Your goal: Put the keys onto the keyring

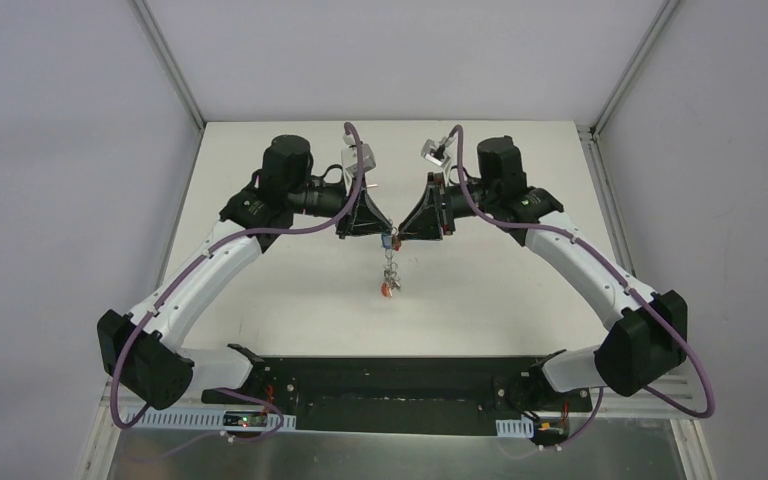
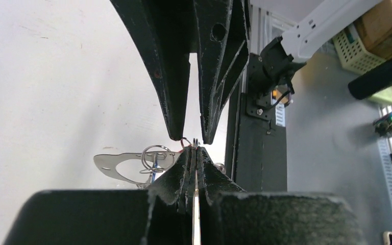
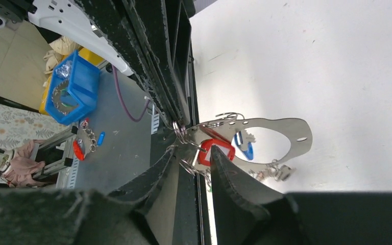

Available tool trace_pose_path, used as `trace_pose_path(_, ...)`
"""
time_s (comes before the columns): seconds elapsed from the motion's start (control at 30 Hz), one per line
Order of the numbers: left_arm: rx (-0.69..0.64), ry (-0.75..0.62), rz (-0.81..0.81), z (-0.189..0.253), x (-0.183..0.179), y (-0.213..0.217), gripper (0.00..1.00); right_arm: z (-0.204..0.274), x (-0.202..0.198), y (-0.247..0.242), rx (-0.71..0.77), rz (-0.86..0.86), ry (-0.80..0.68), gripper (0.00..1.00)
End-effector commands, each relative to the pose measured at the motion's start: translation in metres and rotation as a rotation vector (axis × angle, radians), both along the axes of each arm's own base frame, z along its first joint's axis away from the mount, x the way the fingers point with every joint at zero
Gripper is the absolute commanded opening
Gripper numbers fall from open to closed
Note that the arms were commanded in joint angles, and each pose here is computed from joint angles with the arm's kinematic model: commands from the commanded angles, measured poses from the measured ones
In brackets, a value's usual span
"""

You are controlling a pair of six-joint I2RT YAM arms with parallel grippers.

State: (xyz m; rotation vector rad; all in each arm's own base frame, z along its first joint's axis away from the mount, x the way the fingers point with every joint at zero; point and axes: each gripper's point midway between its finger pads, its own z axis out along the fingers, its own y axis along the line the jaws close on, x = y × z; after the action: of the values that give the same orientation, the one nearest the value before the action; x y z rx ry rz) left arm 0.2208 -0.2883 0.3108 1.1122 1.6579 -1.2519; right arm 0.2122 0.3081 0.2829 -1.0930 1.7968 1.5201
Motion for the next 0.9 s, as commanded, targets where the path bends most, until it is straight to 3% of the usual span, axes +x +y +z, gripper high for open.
trace_pose_path(0.0, -0.130, -0.045, -0.021, 0.038, -0.006, -0.003, 0.00, 0.028, -0.005, -0.002, 0.091, 0.032, -0.065, 0.32)
trace_pose_path(0.27, -0.145, -0.020, 0.000, 0.035, 0.000, -0.006, 0.00, 0.034, -0.007, 0.001, 0.114, 0.058, -0.044, 0.32)
trace_pose_path(0.67, -0.188, -0.011, 0.049, 0.041, 0.011, -0.003, 0.00, 0.034, -0.012, -0.001, 0.117, 0.074, -0.054, 0.05)
trace_pose_path(0.87, -0.185, -0.022, 0.054, 0.040, 0.010, 0.002, 0.00, 0.035, -0.005, -0.004, 0.072, 0.035, -0.118, 0.00)
